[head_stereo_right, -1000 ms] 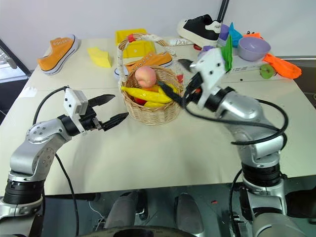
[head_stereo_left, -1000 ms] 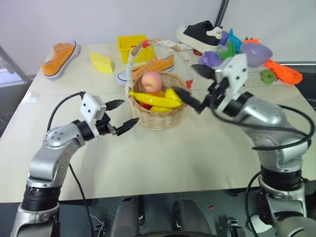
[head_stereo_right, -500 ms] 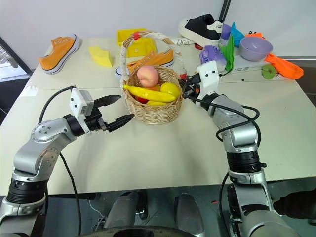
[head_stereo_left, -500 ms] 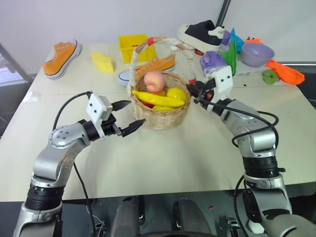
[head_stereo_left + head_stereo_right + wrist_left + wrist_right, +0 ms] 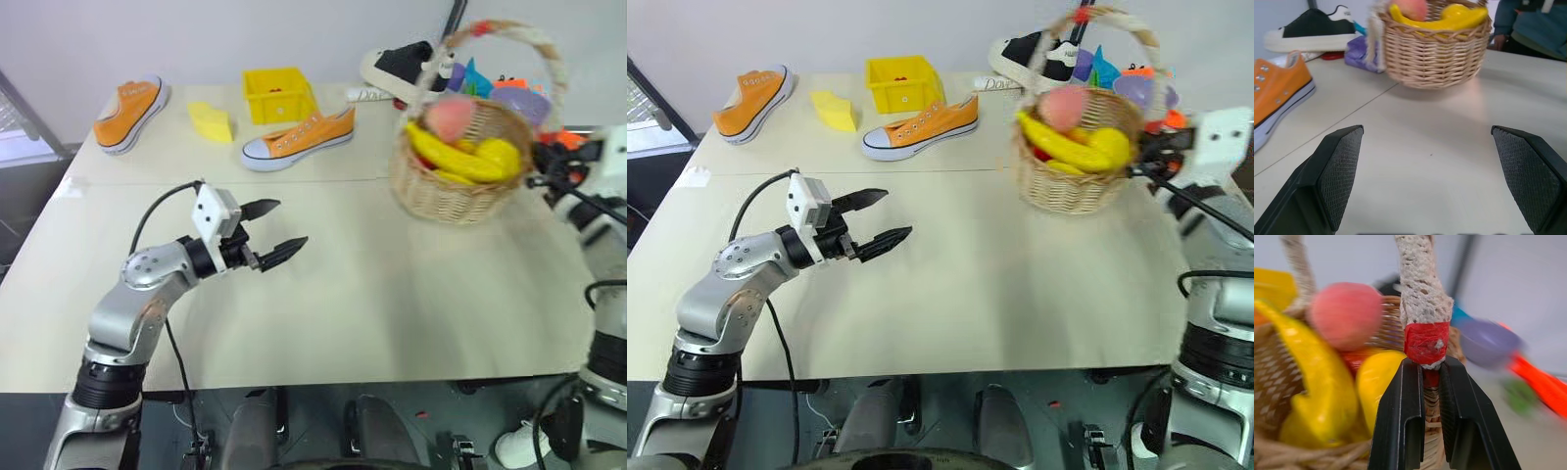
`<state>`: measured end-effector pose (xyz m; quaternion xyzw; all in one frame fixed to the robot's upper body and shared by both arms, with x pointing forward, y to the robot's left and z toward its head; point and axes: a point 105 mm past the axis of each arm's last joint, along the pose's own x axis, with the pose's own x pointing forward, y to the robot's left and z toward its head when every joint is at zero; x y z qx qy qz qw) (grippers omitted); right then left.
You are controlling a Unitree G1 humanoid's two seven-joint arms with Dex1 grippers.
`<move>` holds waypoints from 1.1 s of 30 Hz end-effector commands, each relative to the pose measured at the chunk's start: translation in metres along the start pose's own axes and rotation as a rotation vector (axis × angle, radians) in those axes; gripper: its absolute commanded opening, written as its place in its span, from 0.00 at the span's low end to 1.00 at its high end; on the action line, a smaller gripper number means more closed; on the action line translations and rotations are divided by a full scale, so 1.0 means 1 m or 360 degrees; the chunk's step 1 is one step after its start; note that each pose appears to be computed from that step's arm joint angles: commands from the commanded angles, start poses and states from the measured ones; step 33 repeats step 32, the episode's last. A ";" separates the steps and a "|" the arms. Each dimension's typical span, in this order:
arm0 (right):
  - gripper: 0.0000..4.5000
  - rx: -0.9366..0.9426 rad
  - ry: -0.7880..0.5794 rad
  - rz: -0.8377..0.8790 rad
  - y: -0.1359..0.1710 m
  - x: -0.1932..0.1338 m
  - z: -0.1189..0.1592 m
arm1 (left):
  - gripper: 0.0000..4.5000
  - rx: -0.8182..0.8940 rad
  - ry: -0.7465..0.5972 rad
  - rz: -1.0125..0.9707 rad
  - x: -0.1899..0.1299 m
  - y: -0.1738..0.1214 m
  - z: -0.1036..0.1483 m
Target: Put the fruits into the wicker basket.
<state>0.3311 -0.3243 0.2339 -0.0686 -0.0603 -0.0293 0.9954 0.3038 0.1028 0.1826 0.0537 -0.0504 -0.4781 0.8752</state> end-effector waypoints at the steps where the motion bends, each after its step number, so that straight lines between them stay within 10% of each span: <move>1: 0.01 0.0022 -0.0036 -0.0187 -0.035 -0.005 -0.006 | 1.00 0.0054 -0.0066 -0.0061 0.010 -0.004 0.011; 9: 0.83 -0.0156 -0.0124 -0.0246 -0.046 -0.015 0.002 | 1.00 0.0062 -0.0075 -0.0067 0.011 -0.002 0.013; 18: 0.83 -0.0403 -0.0287 0.0313 0.005 -0.051 0.032 | 1.00 0.0084 0.0065 0.0174 -0.013 0.030 -0.003; 25: 0.83 -0.0165 0.0043 0.1069 0.096 -0.076 -0.024 | 1.00 -0.0008 0.0272 0.0509 -0.068 0.056 -0.040; 33: 0.83 -0.0029 0.0118 0.1191 0.127 -0.061 -0.061 | 1.00 -0.0030 0.0349 0.0673 -0.099 0.049 -0.063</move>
